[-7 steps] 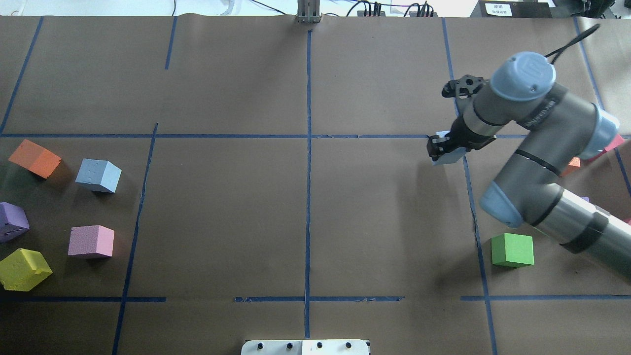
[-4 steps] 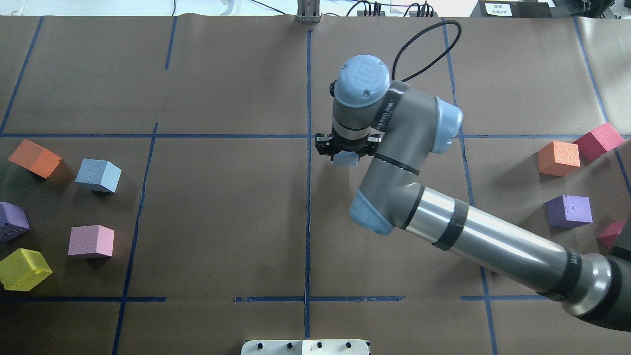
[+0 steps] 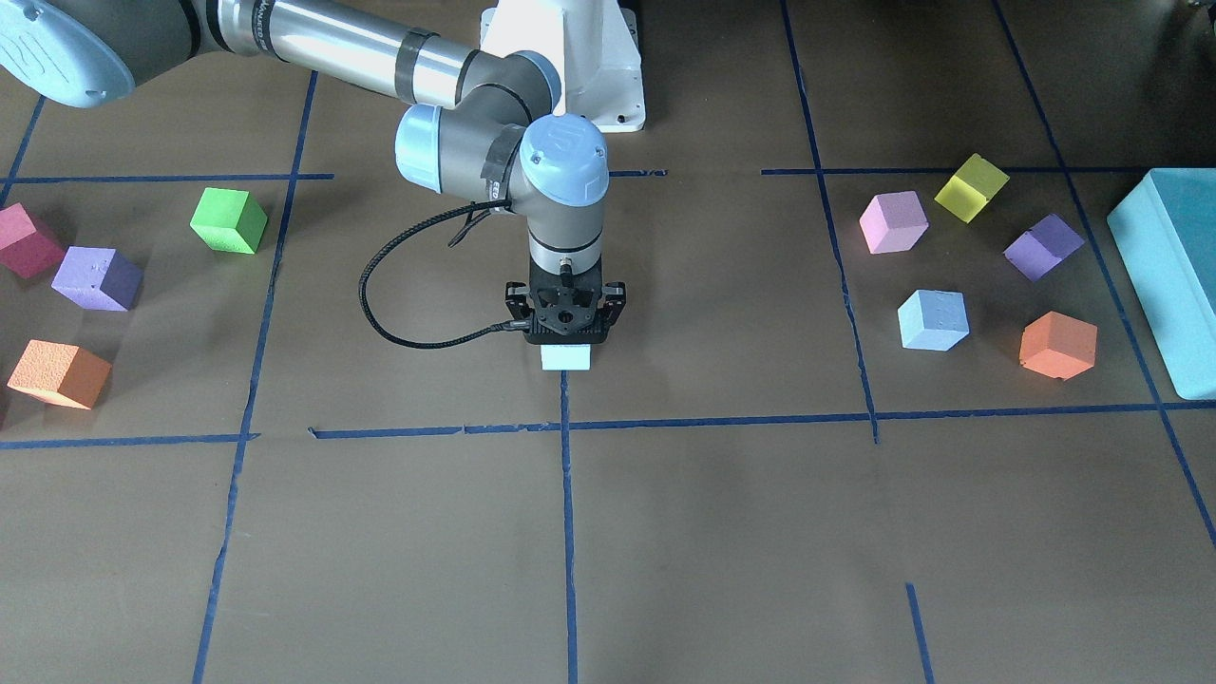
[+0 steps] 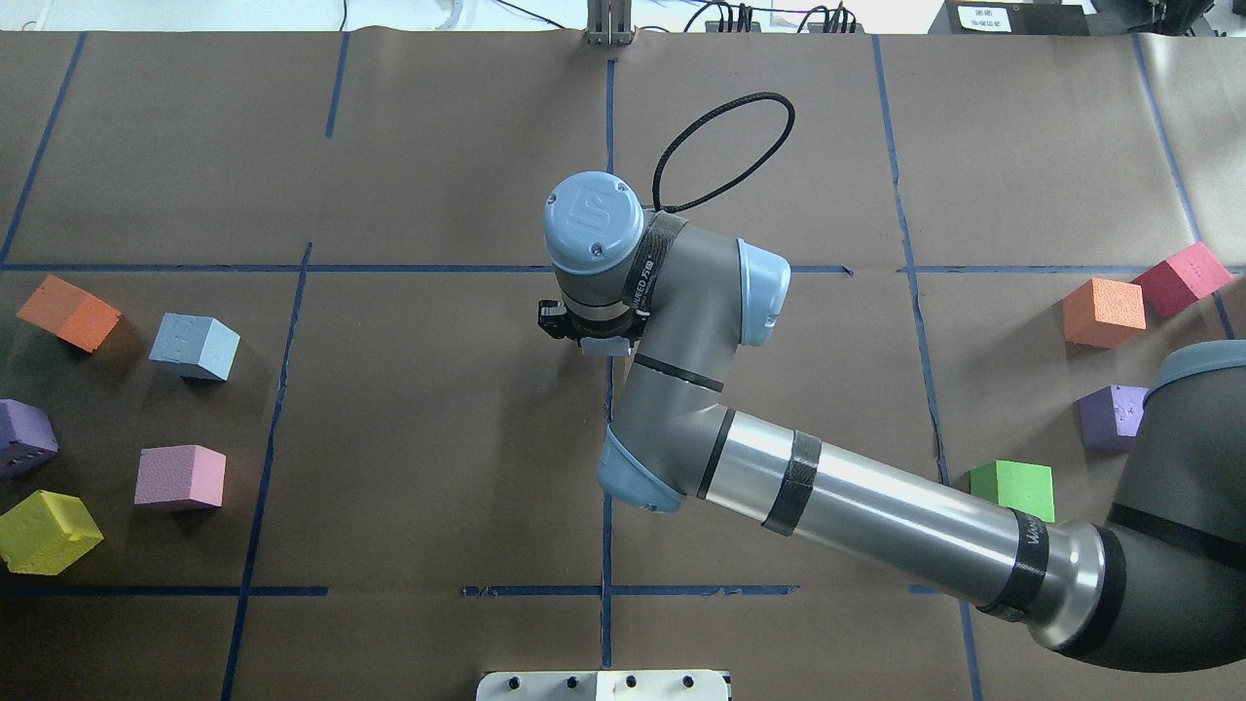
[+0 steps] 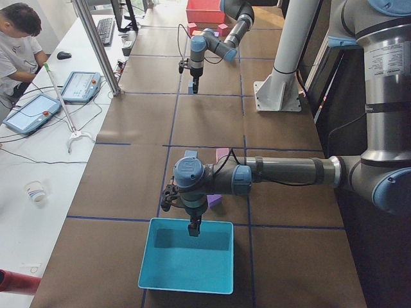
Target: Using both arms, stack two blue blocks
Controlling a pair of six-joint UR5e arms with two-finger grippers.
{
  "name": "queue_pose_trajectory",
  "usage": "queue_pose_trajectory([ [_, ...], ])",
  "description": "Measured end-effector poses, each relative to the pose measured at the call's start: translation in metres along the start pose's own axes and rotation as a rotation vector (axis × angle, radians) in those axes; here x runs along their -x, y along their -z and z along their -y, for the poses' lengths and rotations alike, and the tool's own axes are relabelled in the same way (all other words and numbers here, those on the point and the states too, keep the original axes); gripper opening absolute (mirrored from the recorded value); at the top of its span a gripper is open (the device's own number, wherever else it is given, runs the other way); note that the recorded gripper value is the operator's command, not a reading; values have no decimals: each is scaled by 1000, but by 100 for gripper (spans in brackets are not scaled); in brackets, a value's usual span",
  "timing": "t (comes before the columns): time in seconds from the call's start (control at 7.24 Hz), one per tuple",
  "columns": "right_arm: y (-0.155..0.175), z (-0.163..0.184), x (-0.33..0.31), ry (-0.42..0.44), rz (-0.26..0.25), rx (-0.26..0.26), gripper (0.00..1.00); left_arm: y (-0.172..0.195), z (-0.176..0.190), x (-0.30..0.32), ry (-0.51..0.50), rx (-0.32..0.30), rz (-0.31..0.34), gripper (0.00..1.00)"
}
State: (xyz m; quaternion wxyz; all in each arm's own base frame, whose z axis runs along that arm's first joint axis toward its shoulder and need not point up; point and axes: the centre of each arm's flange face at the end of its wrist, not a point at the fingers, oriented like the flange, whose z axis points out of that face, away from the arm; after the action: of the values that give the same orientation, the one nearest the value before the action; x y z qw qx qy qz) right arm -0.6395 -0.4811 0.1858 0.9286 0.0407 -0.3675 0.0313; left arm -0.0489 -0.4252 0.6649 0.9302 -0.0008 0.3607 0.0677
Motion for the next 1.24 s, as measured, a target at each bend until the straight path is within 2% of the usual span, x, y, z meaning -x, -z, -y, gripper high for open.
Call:
queue_pose_trajectory([
  [0.28,-4,-4,3,1,6,-1,99,1,0,0,-1,-2,0,100],
  [0.55,6,0,7,7,27,-11,99,2,1,-2,-5,-5,1,100],
  [0.83,47,37,-14,14,42,-21,99,3,1,-2,-7,-6,1,100],
  [1.11,103,101,-102,83,2,5,100,5,3,-4,-10,-15,2,100],
  [1.24,128,131,-186,153,-7,20,100,13,10,-10,-23,-33,4,100],
])
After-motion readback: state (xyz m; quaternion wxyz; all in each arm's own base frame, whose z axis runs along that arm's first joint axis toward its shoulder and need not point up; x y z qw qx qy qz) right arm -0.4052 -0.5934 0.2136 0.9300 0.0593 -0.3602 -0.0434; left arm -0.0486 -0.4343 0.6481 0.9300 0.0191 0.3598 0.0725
